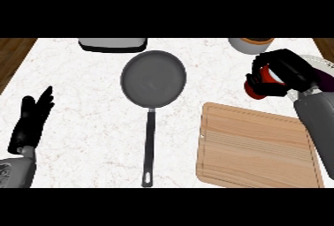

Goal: Pick the can from the cutting board and place it in the pan

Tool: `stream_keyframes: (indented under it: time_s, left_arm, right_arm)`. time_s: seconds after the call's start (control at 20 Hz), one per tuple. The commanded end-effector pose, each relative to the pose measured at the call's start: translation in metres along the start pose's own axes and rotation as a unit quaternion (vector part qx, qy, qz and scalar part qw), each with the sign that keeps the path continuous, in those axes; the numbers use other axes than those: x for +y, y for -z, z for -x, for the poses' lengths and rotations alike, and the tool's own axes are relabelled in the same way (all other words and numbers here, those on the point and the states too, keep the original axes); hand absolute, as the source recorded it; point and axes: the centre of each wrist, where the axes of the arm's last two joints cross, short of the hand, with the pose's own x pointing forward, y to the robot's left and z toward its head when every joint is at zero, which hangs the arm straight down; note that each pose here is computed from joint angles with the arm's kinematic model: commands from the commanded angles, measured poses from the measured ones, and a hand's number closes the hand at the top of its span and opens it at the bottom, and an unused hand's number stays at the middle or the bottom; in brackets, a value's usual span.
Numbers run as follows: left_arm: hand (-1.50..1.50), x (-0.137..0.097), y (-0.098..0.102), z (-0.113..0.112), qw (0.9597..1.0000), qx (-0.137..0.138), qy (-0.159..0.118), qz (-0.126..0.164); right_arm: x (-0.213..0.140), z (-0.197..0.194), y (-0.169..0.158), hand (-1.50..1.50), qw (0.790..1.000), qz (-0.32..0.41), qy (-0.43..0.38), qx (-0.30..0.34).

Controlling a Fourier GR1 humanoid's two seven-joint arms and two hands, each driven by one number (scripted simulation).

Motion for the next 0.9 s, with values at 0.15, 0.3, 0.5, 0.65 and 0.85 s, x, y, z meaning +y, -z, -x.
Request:
stream_keyframes:
  time_s: [0.15,0.3,0.5,0.65,0.85]
  left_arm:
    - [0.00,0.004,-0.015,0.013,0.9999,0.011,0.006,-0.004]
    - [0.00,0.002,0.009,0.007,0.9999,0.014,-0.004,-0.002]
    - [0.00,0.018,-0.002,0.007,1.0000,0.007,0.005,-0.004]
    - [0.00,0.020,0.000,-0.010,0.9999,0.010,-0.002,0.001]
    - [0.00,-0.009,0.005,-0.014,1.0000,-0.003,0.003,-0.001]
  right_arm:
    - [-0.009,-0.029,0.055,1.50,0.993,0.056,0.066,-0.075]
    - [-0.015,-0.043,0.082,1.50,0.993,0.055,0.082,-0.071]
    - [0.015,-0.072,0.109,1.50,0.991,0.046,0.111,-0.053]
    - [0.021,-0.108,0.131,1.50,0.987,0.034,0.149,-0.048]
    - [0.029,-0.126,0.155,1.50,0.981,0.031,0.189,-0.038]
